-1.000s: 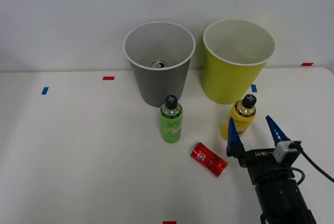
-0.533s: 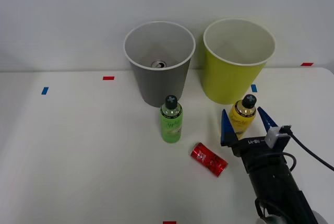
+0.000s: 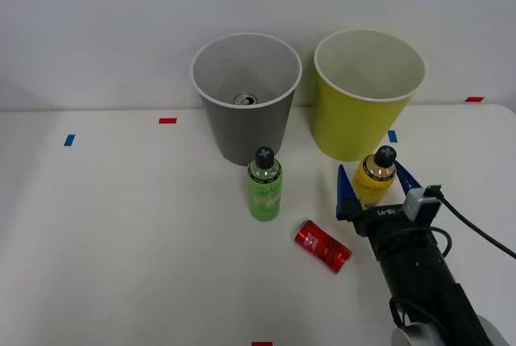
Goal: Put cans in the gray bin, plastic bottles in the light green bin
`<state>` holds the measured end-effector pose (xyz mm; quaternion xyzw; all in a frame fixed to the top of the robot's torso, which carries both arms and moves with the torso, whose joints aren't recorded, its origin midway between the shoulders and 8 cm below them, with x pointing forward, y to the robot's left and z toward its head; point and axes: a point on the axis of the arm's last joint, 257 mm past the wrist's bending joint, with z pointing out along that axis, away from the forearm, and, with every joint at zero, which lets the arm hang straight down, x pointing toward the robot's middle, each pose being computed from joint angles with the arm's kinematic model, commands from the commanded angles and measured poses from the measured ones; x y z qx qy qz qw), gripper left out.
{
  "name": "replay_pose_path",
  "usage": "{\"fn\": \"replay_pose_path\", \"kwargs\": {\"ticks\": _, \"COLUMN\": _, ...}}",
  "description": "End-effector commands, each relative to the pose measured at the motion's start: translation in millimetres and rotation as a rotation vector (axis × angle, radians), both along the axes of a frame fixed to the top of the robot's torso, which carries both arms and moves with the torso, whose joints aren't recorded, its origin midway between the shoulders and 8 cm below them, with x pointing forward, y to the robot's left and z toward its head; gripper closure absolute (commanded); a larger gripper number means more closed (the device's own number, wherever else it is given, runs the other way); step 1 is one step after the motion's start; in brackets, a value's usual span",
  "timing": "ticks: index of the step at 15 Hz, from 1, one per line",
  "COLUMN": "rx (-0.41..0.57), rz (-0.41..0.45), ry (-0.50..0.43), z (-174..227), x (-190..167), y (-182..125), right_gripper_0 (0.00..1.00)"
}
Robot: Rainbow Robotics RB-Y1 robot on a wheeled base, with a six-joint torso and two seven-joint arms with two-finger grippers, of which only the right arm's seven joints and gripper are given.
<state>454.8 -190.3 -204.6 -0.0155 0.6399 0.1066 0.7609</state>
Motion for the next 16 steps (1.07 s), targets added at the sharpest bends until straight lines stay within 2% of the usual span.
{"fn": "replay_pose_path", "kwargs": {"ticks": 1, "rx": -0.005, "rz": 0.002, "ry": 0.003, "z": 1.4, "x": 3.9, "y": 1.7, "right_gripper_0": 0.0}}
{"fn": "replay_pose_path", "kwargs": {"ticks": 7, "rx": -0.031, "rz": -0.008, "ry": -0.002, "z": 1.9, "x": 4.6, "y": -0.2, "right_gripper_0": 0.0}}
{"fn": "replay_pose_path", "kwargs": {"ticks": 9, "rx": -0.063, "rz": -0.007, "ry": -0.005, "z": 0.8, "x": 4.2, "y": 1.0, "right_gripper_0": 0.59}}
{"fn": "replay_pose_path", "kwargs": {"ticks": 10, "rx": -0.075, "rz": -0.01, "ry": -0.009, "z": 1.7, "x": 4.3, "y": 0.4, "right_gripper_0": 0.85}}
{"fn": "replay_pose_path", "kwargs": {"ticks": 11, "rx": -0.08, "rz": -0.011, "ry": -0.009, "z": 1.7, "x": 4.3, "y": 0.4, "right_gripper_0": 1.0}}
{"fn": "replay_pose_path", "kwargs": {"ticks": 16, "rx": -0.069, "rz": -0.015, "ry": -0.012, "z": 2.3, "x": 3.4, "y": 1.3, "right_gripper_0": 1.0}}
